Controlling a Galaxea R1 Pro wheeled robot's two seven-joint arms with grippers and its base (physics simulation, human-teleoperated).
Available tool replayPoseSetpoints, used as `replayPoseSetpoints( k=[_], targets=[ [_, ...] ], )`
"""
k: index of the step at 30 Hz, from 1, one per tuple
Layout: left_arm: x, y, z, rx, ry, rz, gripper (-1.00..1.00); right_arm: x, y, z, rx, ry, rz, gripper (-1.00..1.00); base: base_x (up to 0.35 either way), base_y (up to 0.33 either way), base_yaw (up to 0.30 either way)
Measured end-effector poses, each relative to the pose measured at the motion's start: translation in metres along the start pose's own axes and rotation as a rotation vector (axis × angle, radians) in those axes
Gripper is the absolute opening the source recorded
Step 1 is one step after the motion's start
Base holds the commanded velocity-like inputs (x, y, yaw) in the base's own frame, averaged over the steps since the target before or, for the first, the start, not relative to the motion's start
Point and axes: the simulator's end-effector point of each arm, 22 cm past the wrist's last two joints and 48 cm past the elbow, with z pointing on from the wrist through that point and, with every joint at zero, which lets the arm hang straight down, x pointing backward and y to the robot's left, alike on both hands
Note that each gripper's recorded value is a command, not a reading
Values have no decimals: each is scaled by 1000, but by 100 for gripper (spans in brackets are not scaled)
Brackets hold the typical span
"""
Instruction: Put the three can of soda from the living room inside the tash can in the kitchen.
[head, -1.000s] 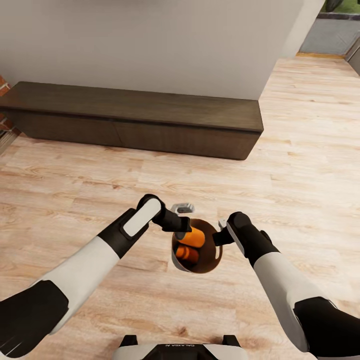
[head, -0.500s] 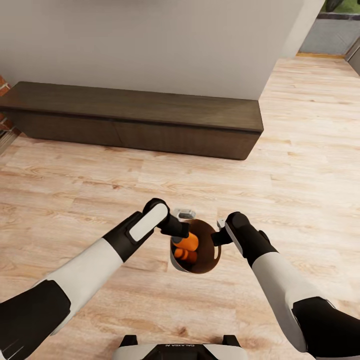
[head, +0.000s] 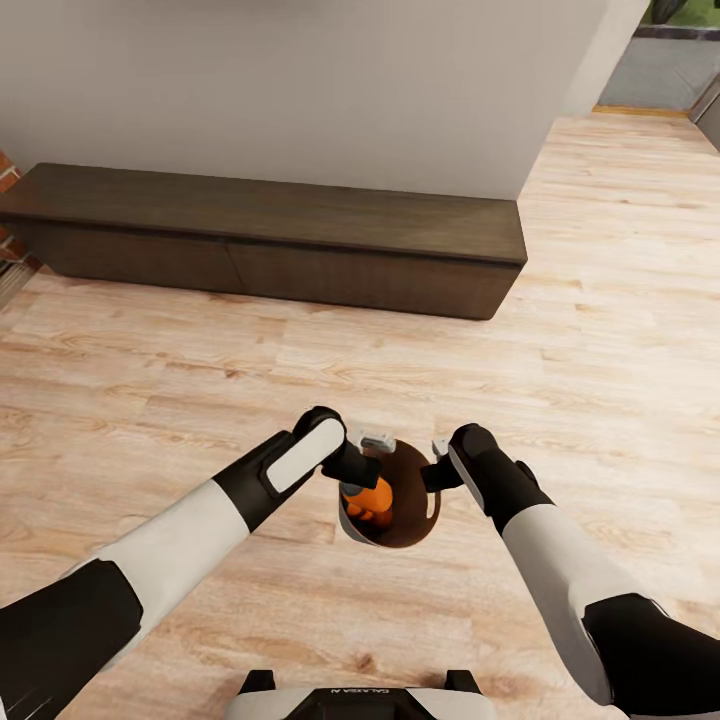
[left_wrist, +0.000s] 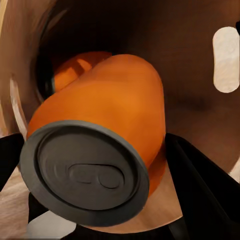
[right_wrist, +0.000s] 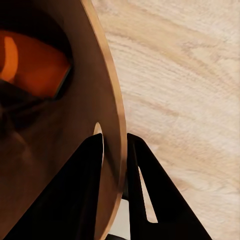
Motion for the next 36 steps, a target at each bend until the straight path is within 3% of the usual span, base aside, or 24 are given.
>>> replayPoseSetpoints(
  k=[5,6,13,15,19,21,24,29,36],
  targets=[
    [2,0,2,-7,5,-1,-100,0,0,0,7,1,-6,-100,0,0,0],
    [2,0,2,-8,5,-1,100,0,0,0,8,1,-7,-100,0,0,0],
    [7,1,6,-3,19,-17,100,0,-2,0,29,1,-32,-100,0,0,0],
    [5,17,5,-73,12,23,100,0,-2,0,36,3,-40,-100,0,0,0],
    [2,25,5,-110,-1,42,100,-1,10,0,-13,1,-17,-100,0,0,0],
    [2,27,5,-117,-3,45,100,0,8,0,-7,1,-20,-100,0,0,0],
    [2,29,5,-121,-4,46,100,0,3,0,18,2,-33,-100,0,0,0],
    [-1,30,2,-121,-16,49,100,0,7,0,-2,2,-22,-100,0,0,0],
    [-20,5,-20,-69,-97,91,100,0,4,0,9,2,-28,-100,0,0,0]
  ],
)
